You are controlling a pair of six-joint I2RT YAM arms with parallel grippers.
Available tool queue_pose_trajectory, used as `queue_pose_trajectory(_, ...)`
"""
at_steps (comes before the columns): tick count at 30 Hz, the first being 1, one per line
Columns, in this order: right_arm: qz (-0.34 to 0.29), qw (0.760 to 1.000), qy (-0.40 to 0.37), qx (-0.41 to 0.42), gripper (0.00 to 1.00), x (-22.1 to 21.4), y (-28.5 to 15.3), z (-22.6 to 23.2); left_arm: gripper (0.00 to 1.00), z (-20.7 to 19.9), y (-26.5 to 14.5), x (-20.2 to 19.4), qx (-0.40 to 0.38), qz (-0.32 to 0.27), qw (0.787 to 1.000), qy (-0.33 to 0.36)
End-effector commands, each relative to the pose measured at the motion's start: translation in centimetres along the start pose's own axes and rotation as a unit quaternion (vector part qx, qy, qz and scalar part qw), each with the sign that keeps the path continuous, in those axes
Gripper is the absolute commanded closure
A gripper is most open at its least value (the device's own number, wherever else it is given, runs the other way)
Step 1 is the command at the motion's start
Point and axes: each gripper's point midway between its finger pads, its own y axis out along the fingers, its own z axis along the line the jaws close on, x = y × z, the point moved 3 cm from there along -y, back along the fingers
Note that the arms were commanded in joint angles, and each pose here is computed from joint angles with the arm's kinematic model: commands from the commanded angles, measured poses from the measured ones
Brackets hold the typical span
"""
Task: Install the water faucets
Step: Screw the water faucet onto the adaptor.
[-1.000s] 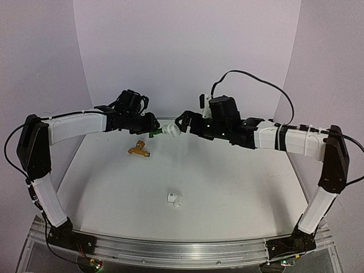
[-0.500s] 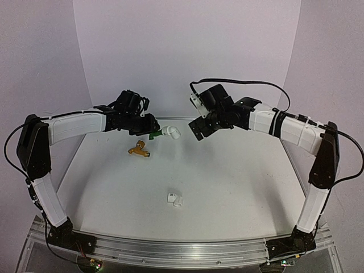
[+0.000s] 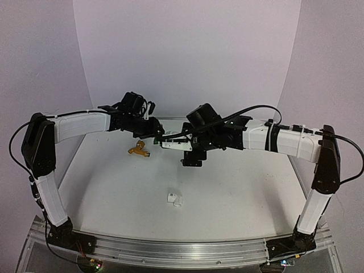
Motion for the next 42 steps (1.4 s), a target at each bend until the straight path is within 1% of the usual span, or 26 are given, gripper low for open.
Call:
queue_pose_trajectory(1,-0.103,0.992,-0.063,-0.041,0.02,3.9,-2.6,-3.3,1.0,-2.0,-0.6,1.8,-0.044,-0.008,0.999,0.018)
queue_pose_trajectory(5,-0.095,0.991,-0.083,-0.046,0.02,4.1,-0.9,-3.5,1.0,-2.4,-0.7,1.7,-0.054,-0.003,0.998,0.021)
queue_pose_trajectory(12,-0.09,0.989,-0.105,-0.048,0.09,4.5,1.0,-3.7,1.0,-2.8,-1.0,1.4,-0.067,0.003,0.997,0.028)
queue_pose_trajectory(17,-0.08,0.989,-0.12,-0.042,0.16,4.2,2.1,-3.1,1.0,-3.0,-1.2,1.3,-0.072,0.006,0.997,0.032)
queue_pose_trajectory(19,-0.077,0.989,-0.122,-0.042,0.2,4.1,2.3,-3.2,1.0,-3.0,-1.3,1.4,-0.074,0.004,0.997,0.033)
queue_pose_trajectory(25,-0.077,0.99,-0.105,-0.045,0.37,4.3,3.0,-3.3,1.0,-3.2,-1.4,1.5,-0.076,0.004,0.997,0.033)
queue_pose_trajectory(27,-0.067,0.992,-0.089,-0.052,0.43,4.0,3.1,-3.5,1.0,-3.1,-1.3,1.5,-0.076,0.004,0.997,0.033)
queue_pose_trajectory(29,-0.07,0.994,-0.072,-0.049,0.52,4.0,3.1,-3.3,1.0,-3.1,-1.2,1.5,-0.075,0.004,0.997,0.033)
queue_pose_trajectory(30,-0.07,0.995,-0.059,-0.048,0.55,3.8,3.2,-3.1,1.0,-3.1,-1.3,1.6,-0.074,0.002,0.997,0.033)
queue_pose_trajectory(32,-0.07,0.996,-0.037,-0.046,0.58,3.7,3.3,-2.9,1.0,-3.1,-1.3,1.7,-0.073,0.0,0.997,0.032)
queue_pose_trajectory(34,-0.073,0.996,0.011,-0.049,0.59,3.7,3.4,-3.1,1.0,-3.1,-1.3,1.9,-0.069,-0.002,0.997,0.032)
queue_pose_trajectory(37,-0.072,0.987,0.128,-0.068,0.6,3.7,3.6,-4.1,1.0,-2.9,-1.4,2.3,-0.059,-0.012,0.998,0.028)
queue_pose_trajectory(38,-0.067,0.978,0.181,-0.081,0.63,3.7,3.8,-4.8,1.0,-2.8,-1.4,2.5,-0.052,-0.016,0.998,0.024)
queue_pose_trajectory(39,-0.064,0.963,0.245,-0.096,0.67,3.6,3.8,-5.6,1.0,-2.5,-1.4,2.7,-0.044,-0.021,0.999,0.021)
queue_pose_trajectory(40,-0.059,0.942,0.31,-0.114,0.76,3.3,3.8,-6.3,1.0,-2.4,-1.4,3.0,-0.036,-0.028,0.999,0.017)
queue_pose_trajectory(41,-0.055,0.92,0.365,-0.129,0.81,2.9,3.7,-6.7,1.0,-2.2,-1.5,3.2,-0.027,-0.034,0.999,0.014)
queue_pose_trajectory(42,-0.056,0.893,0.424,-0.137,0.83,2.6,3.7,-7.0,1.0,-1.9,-1.5,3.5,-0.018,-0.041,0.999,0.01)
